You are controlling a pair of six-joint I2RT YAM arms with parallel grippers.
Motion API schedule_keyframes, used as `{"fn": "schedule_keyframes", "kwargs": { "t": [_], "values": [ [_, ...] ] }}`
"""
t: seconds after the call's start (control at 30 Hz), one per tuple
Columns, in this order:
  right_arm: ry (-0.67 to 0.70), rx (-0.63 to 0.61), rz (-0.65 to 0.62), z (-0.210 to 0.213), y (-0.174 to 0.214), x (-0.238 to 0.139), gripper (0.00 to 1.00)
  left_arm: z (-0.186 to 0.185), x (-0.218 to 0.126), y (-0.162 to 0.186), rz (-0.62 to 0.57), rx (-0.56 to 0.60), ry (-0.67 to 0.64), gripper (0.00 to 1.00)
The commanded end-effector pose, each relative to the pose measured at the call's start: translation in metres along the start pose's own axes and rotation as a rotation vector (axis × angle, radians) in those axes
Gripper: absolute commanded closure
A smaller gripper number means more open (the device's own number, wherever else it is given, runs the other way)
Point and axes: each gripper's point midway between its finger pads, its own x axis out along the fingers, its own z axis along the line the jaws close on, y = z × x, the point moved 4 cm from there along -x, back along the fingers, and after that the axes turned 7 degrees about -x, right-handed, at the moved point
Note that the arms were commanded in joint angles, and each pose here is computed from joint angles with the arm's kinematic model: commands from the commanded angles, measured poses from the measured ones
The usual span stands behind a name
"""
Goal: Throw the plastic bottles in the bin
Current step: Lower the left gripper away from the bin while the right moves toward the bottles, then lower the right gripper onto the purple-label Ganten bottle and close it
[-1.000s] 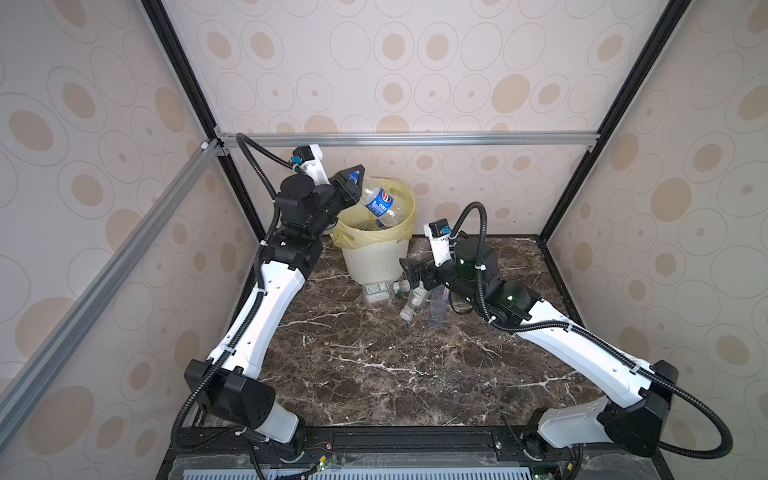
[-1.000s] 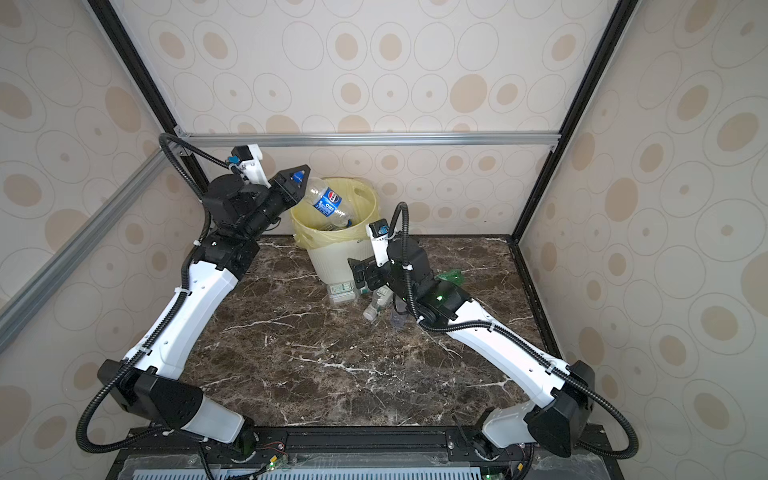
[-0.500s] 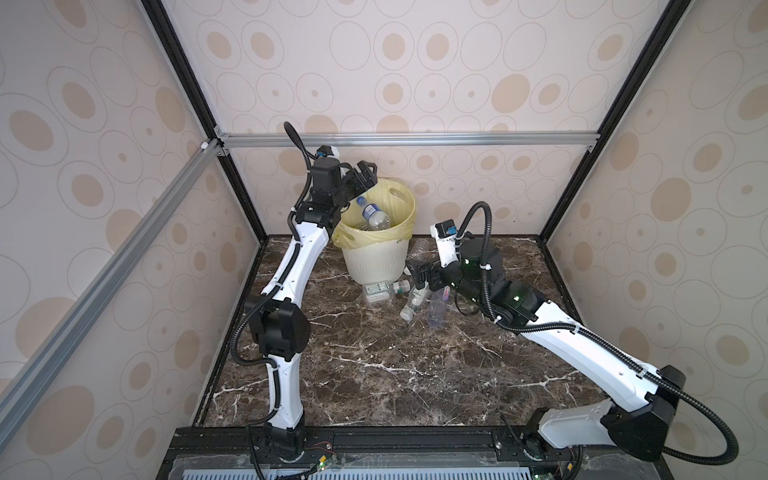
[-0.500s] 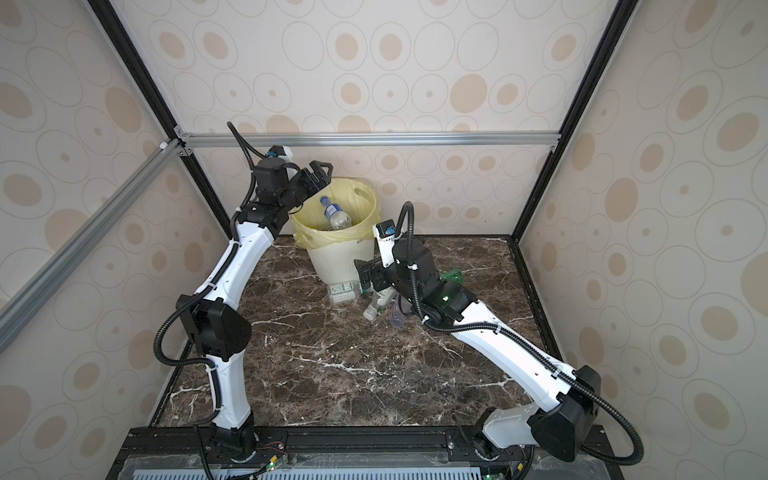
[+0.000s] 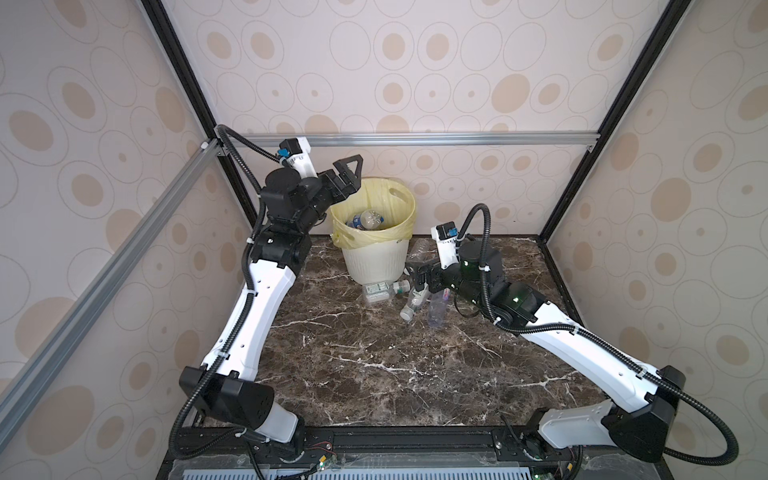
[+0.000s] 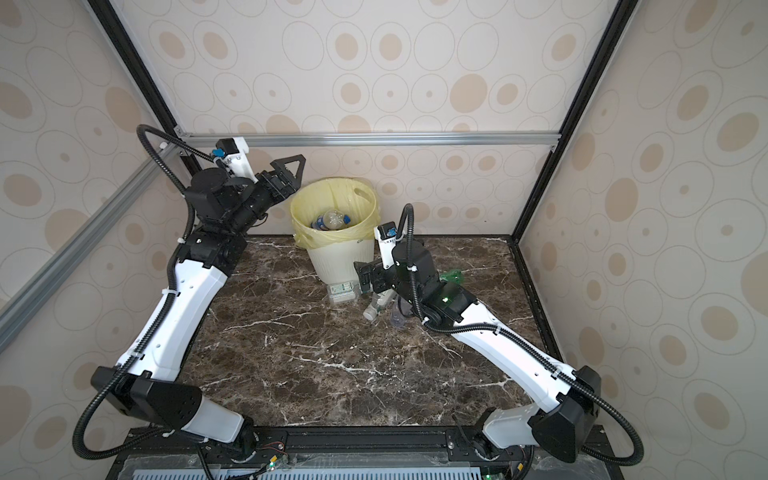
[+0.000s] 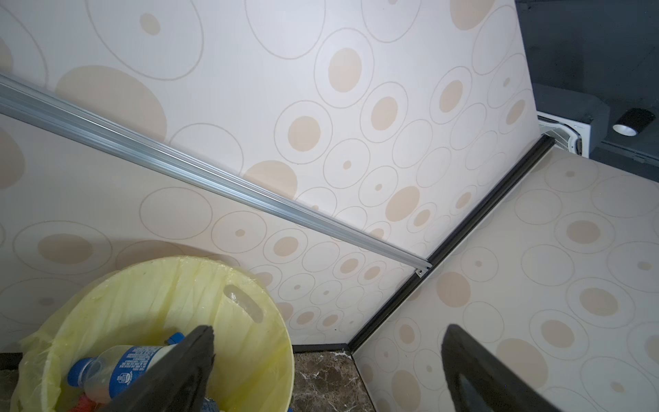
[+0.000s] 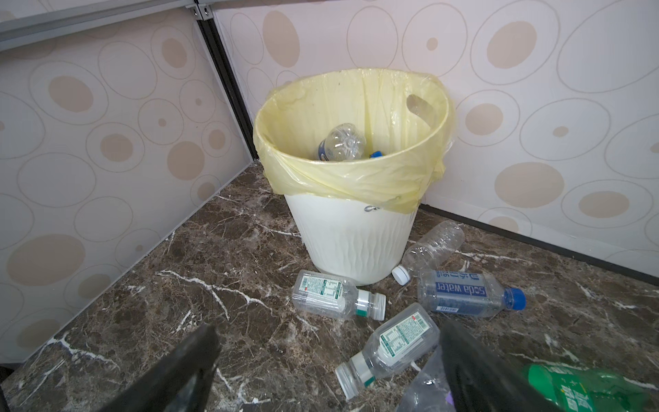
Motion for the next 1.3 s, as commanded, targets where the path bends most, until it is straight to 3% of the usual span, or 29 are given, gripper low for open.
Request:
{"fn": "schedule_keyframes", "kwargs": {
  "t": [0.0,0.2,0.5,0.93,1.27],
  "values": [
    [0.046,0.020,0.053,-0.007,0.016,-0.001,0.00,0.014,0.000,0.024,0.050,-0.011,0.014,0.01],
    [0.160,0.051,0.135,-0.025,0.049,0.001,0.00,0.023,-0.018,0.064,0.110,-0.063,0.037,0.01],
    [0.270,0.218,0.358,-0.063,0.131,0.014,0.00,0.042,-0.037,0.143,0.263,-0.099,0.010,0.01],
    [0.299,0.266,0.557,-0.077,0.212,0.053,0.00,0.096,-0.057,0.265,0.507,-0.192,-0.104,0.01],
    [0.284,0.334,0.688,-0.075,0.257,0.082,0.05,0.118,-0.070,0.303,0.587,-0.253,-0.153,0.01]
  ]
}}
